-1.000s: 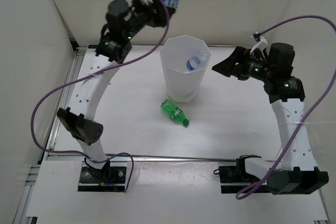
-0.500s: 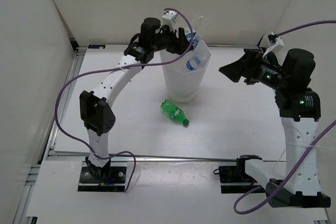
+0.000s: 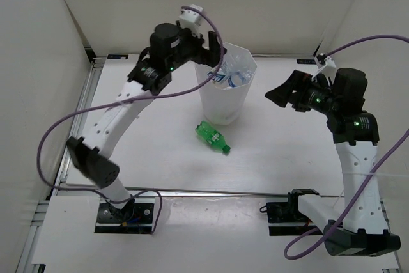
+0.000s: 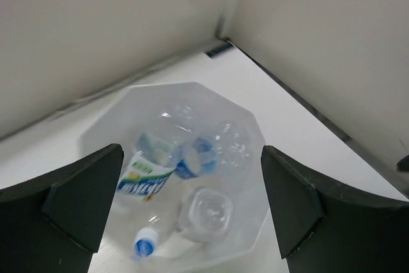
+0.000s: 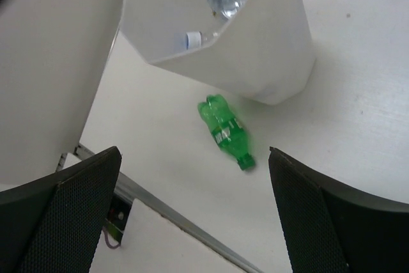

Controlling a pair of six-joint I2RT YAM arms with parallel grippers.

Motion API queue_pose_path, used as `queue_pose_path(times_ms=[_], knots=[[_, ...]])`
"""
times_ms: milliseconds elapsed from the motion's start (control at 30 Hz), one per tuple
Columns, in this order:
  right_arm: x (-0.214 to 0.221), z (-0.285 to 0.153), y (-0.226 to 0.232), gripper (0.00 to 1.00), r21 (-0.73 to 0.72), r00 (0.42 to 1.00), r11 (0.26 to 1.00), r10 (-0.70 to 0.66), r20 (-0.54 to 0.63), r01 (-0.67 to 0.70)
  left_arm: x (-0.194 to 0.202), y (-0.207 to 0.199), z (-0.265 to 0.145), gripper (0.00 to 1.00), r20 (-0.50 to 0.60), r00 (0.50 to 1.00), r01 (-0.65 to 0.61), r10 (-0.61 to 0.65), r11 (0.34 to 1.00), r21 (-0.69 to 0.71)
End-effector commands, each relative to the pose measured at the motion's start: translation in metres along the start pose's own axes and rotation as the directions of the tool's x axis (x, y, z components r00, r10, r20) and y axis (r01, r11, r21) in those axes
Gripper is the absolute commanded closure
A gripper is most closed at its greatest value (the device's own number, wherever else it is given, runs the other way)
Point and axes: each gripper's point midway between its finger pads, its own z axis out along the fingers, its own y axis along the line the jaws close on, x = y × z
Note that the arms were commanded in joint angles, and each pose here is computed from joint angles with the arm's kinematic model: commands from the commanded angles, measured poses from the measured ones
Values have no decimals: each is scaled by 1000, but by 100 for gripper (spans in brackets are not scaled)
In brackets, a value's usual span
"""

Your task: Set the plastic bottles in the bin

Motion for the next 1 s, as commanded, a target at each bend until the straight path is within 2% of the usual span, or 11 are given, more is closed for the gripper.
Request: queue_pose_path(times_ms=[0,67,133,167,233,267,333,467,567,833,967], knots=[[24,4,0,0,-65,997,996,-65,-51,61,-98,19,-105,0,245,960,-60,135,955,-291],[54,14,-9,0,-100,986,990,-112,-125,100,-80,40,-131,0,223,964,-38,142,910,-412],[71,23,-25,0,-57,982,995,-96,-164,87,-88,54,-192,0,324,941,99,98,837,-538],[89,31,-41,0,-35,978,997,-71,-197,65,-49,68,-198,0,297,954,148,42,796,-587],[110,37,-54,0,-15,974,998,-62,-217,60,-42,72,-256,0,484,872,383,-69,710,-590],[116,45,-62,0,-19,976,998,-69,-208,66,-4,81,-259,0,469,877,409,-101,670,-620],[157,53,-76,0,-16,961,999,-53,-273,51,7,77,-295,0,560,817,500,-137,651,-571],[197,70,-77,3,-35,925,996,-84,-371,77,53,77,-318,0,535,827,505,-169,641,-578],[231,88,-70,7,-37,865,987,-155,-477,157,70,82,-338,0,510,838,520,-195,571,-636],[276,129,-56,7,-52,759,917,-359,-543,396,116,86,-366,0,304,906,408,-295,415,-813],[297,144,-44,4,-78,676,829,-503,-539,554,117,84,-378,0,307,903,413,-301,410,-813]])
